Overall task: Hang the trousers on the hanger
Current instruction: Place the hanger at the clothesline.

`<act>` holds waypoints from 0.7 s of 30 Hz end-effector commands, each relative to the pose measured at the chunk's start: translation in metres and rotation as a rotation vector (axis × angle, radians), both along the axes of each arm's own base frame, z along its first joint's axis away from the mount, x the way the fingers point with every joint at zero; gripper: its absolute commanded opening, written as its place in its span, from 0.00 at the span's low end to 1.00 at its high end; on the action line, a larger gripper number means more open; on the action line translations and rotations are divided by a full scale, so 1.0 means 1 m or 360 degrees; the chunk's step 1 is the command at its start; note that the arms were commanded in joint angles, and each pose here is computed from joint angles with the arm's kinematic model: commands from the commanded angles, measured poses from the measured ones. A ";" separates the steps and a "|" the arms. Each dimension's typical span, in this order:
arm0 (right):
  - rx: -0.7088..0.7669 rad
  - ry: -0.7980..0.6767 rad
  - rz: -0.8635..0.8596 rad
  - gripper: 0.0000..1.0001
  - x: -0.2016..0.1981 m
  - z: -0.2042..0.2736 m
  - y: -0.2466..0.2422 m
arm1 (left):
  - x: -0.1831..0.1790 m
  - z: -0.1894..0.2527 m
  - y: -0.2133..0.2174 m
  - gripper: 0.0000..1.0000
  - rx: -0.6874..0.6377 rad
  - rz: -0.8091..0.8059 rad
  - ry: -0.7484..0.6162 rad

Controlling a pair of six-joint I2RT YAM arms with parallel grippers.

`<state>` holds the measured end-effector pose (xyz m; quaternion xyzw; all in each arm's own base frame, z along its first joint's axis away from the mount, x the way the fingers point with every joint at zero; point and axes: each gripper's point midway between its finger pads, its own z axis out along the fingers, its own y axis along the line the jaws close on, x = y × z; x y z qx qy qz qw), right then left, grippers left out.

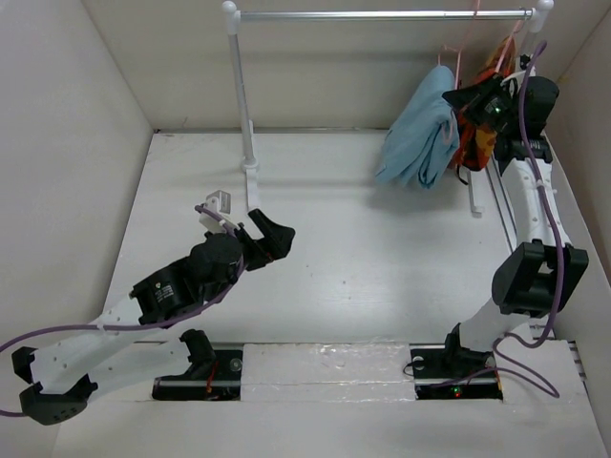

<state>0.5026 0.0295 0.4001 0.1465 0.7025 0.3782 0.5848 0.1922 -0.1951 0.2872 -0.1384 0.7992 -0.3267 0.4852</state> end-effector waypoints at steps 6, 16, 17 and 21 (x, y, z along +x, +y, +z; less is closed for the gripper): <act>-0.0210 -0.0415 -0.0003 0.45 -0.021 0.074 -0.002 | 0.007 0.002 -0.009 0.99 -0.0008 0.0022 0.0019; -0.0497 -0.0302 -0.0249 0.91 -0.079 0.084 -0.034 | 0.020 -0.013 -0.041 0.99 0.0180 -0.0061 0.0073; -0.0518 -0.0294 -0.0270 0.92 -0.083 0.084 -0.042 | 0.021 -0.006 -0.047 0.99 0.0159 -0.0088 0.0058; -0.0653 -0.0258 -0.0358 0.92 -0.109 0.084 -0.063 | 0.027 0.013 -0.065 0.99 0.0140 -0.0159 -0.0015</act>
